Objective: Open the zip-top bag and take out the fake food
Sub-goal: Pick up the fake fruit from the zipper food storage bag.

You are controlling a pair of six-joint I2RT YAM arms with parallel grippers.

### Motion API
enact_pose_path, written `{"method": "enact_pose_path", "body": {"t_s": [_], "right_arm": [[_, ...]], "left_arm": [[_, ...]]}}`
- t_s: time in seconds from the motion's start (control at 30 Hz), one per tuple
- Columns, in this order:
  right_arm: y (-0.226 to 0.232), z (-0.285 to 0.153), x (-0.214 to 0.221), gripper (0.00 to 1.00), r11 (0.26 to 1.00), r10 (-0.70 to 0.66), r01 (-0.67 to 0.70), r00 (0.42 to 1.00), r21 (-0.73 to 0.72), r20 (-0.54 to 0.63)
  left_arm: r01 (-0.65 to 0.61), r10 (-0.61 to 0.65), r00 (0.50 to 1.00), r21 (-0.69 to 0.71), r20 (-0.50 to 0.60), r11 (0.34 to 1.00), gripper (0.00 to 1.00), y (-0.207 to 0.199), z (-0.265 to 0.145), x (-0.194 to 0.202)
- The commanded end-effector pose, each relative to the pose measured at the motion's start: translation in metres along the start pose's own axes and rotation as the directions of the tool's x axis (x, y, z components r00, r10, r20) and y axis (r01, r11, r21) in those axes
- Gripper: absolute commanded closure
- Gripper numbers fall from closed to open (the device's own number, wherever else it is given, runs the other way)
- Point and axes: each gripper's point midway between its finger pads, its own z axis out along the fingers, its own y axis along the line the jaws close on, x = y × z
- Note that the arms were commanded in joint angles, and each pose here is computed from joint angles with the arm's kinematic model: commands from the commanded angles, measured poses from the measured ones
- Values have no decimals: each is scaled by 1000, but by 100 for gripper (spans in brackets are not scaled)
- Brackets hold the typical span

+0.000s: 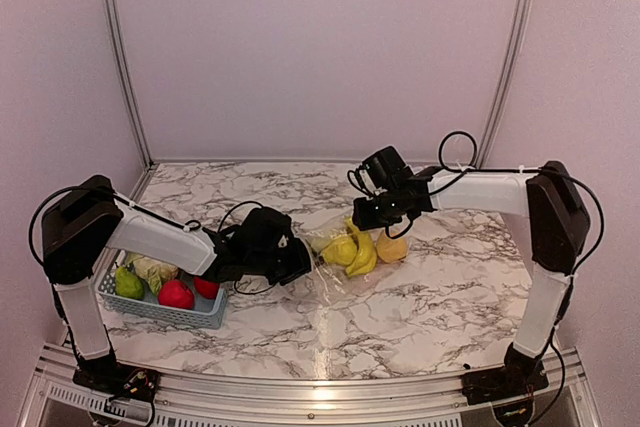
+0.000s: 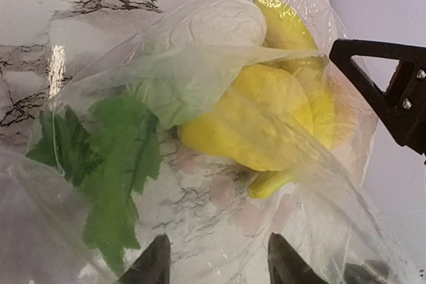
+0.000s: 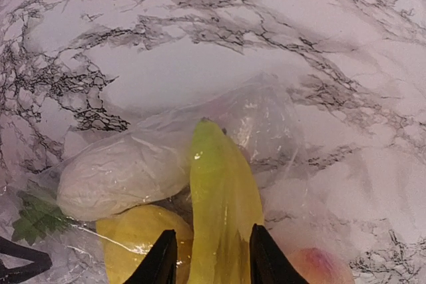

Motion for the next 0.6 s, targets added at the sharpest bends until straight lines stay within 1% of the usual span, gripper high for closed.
{"method": "enact_pose_path", "body": {"t_s": [0.0, 0.07, 0.17, 0.3, 0.4, 0.57], "right_arm": [[3, -25, -6, 66, 998, -40, 38, 998, 58, 39], [5, -34, -12, 69, 997, -44, 40, 997, 66, 61], [8, -49, -21, 70, 995, -56, 48, 994, 88, 91], [22, -64, -27, 71, 995, -72, 63, 990, 79, 118], [34, -63, -22, 74, 996, -84, 79, 991, 47, 104], [43, -46, -1, 85, 997, -82, 81, 996, 7, 41]], "left_arm": [[-21, 21, 1000, 25, 10, 999, 48, -11, 5, -3], [-22, 21, 1000, 23, 11, 1000, 48, -10, 4, -3], [-22, 22, 1000, 23, 11, 999, 48, -10, 4, -3], [-19, 19, 1000, 20, 10, 1000, 48, -9, 4, -3], [-20, 19, 1000, 23, 12, 1000, 48, -11, 4, -3], [-17, 17, 1000, 18, 10, 1000, 48, -9, 3, -2]]}}
